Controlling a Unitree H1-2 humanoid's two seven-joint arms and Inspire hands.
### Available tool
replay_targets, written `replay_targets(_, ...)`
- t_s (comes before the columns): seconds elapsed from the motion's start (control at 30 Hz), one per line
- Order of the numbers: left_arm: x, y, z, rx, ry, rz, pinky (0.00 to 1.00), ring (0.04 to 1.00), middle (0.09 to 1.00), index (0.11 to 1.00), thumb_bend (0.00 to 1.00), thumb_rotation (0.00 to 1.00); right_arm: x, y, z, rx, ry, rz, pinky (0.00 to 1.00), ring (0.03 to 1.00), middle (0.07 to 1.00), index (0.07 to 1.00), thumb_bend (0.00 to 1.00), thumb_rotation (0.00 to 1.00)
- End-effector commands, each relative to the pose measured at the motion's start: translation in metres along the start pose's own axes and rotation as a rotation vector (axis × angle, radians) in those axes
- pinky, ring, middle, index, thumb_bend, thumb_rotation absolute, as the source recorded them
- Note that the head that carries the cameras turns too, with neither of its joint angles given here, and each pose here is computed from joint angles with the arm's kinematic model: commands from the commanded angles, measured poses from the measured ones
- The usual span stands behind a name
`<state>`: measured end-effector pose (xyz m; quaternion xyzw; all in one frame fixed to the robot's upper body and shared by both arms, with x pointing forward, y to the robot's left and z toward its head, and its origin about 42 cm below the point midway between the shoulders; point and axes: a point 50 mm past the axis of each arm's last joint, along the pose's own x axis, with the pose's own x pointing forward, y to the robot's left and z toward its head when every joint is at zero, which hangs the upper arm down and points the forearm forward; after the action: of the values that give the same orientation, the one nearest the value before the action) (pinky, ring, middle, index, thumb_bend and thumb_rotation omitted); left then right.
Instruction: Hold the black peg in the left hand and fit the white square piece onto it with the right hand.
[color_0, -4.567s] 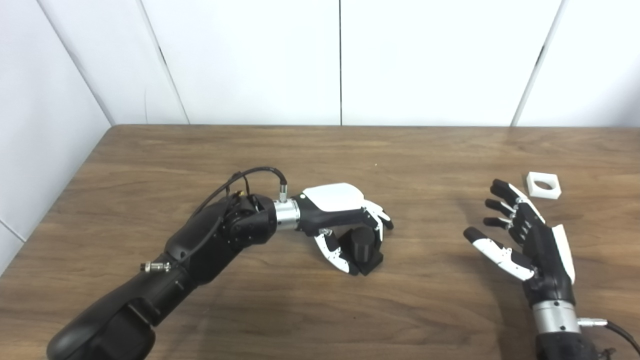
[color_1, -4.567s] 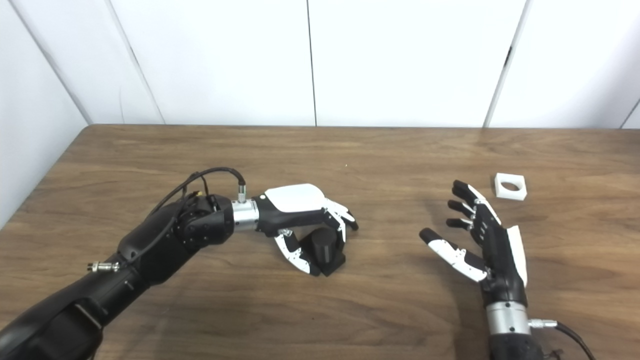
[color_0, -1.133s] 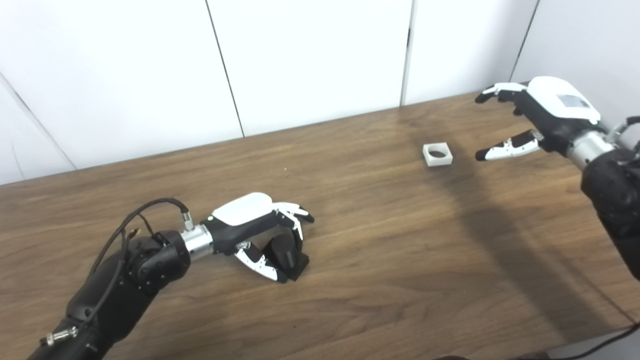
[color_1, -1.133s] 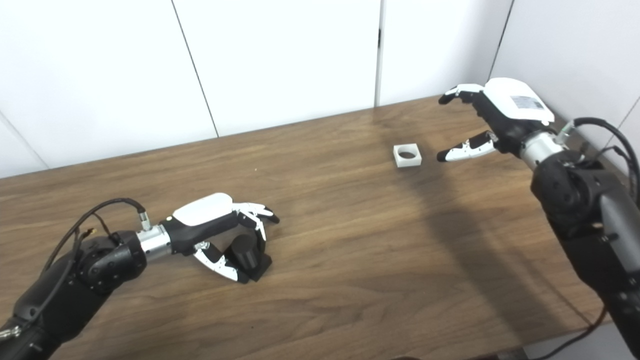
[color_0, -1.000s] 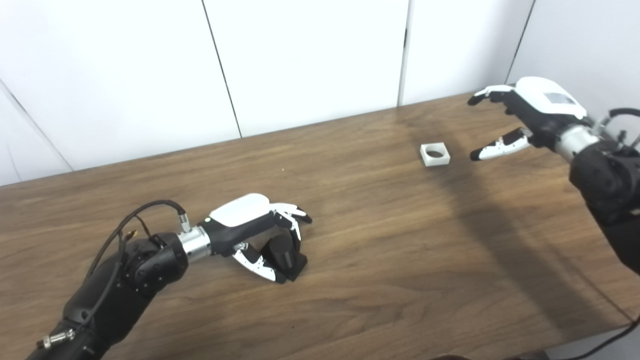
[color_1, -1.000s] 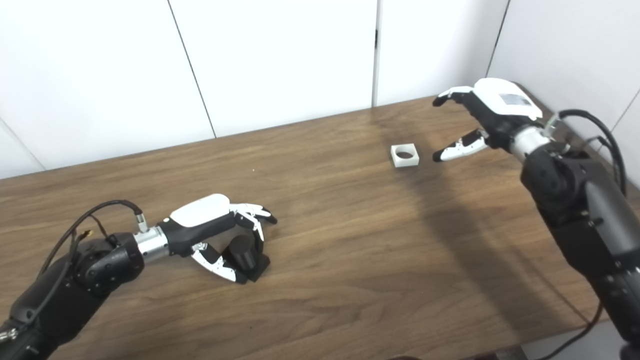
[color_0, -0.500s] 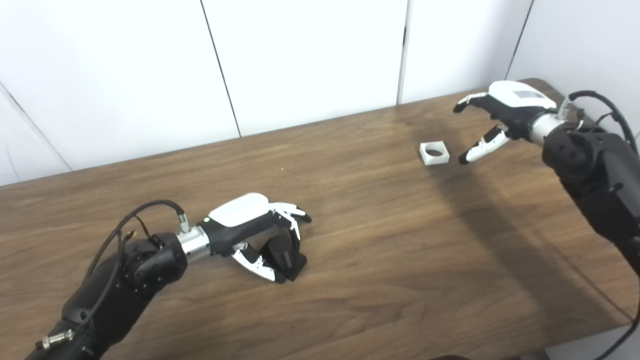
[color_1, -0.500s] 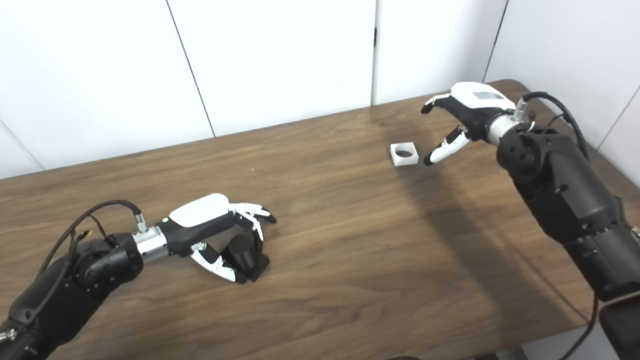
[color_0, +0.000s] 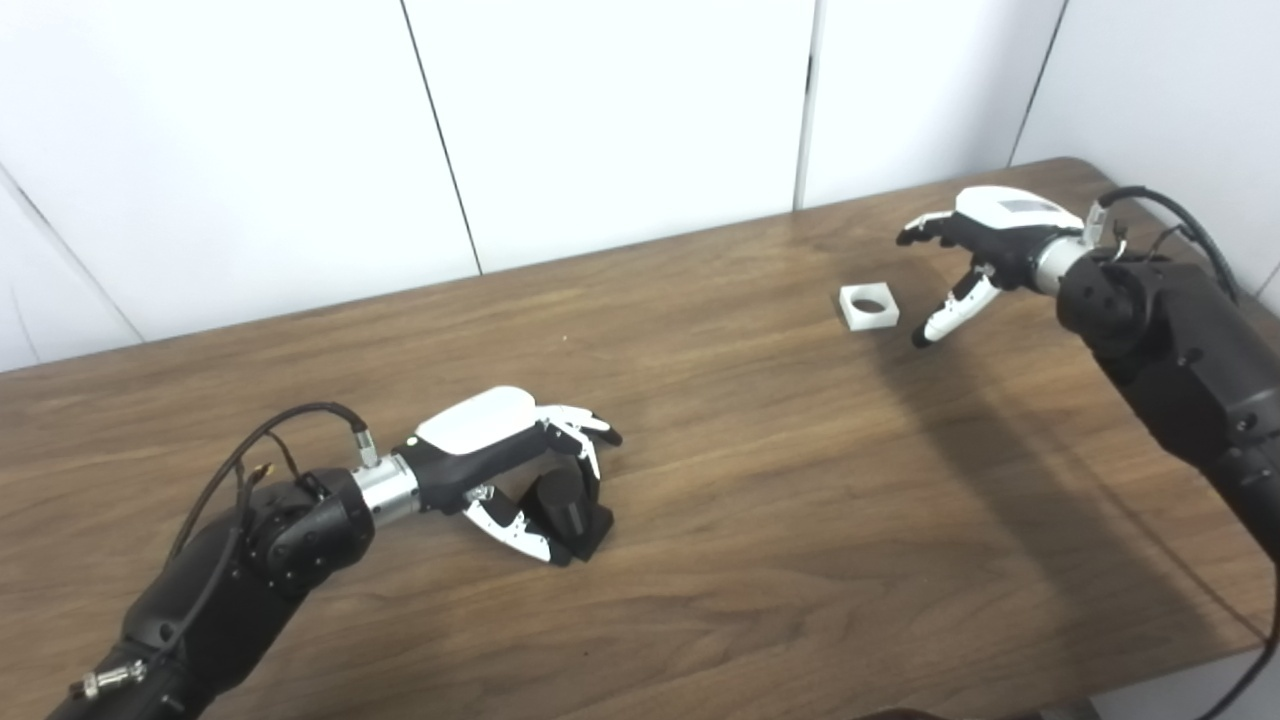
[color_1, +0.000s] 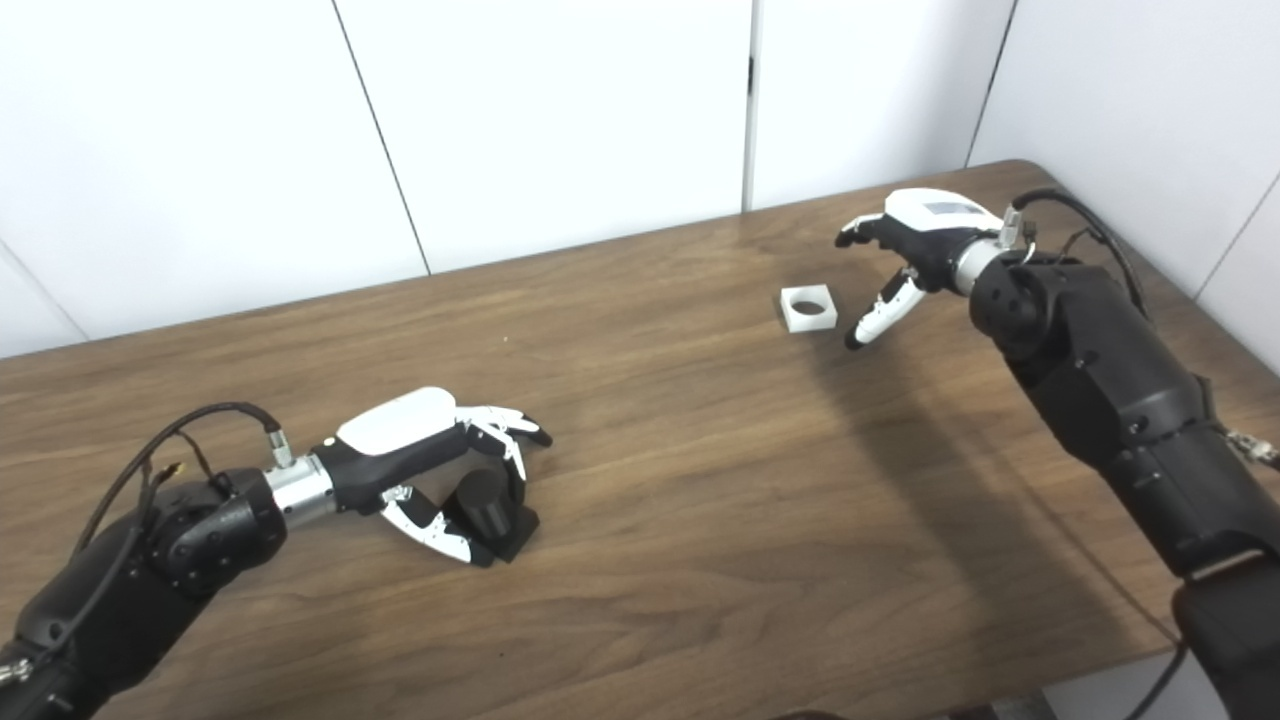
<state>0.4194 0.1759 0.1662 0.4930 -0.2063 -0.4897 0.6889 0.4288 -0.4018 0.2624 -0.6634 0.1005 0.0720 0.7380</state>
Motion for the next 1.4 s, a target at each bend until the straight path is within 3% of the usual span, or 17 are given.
replay_targets(0.0,-0.040,-0.073,-0.029,-0.020,0.162,-0.310,0.81,0.907,0.869,0.490,0.52,0.06,0.005,-0.031,0.005,-0.028,-0.033,-0.097,0.65,0.835,0.873,0.842,0.88,0.29)
replay_targets(0.63,-0.039,-0.077,-0.026,-0.028,0.155,-0.299,0.83,0.904,0.862,0.490,0.52,0.06,0.039,-0.009,0.016,0.014,-0.001,-0.047,0.74,0.886,0.902,0.854,0.83,0.31)
replay_targets(1.37,-0.042,-0.082,-0.023,-0.037,0.154,-0.284,0.81,0.898,0.862,0.489,0.52,0.06,0.063,0.009,0.032,-0.014,-0.031,-0.012,0.69,0.836,0.871,0.788,0.75,0.30)
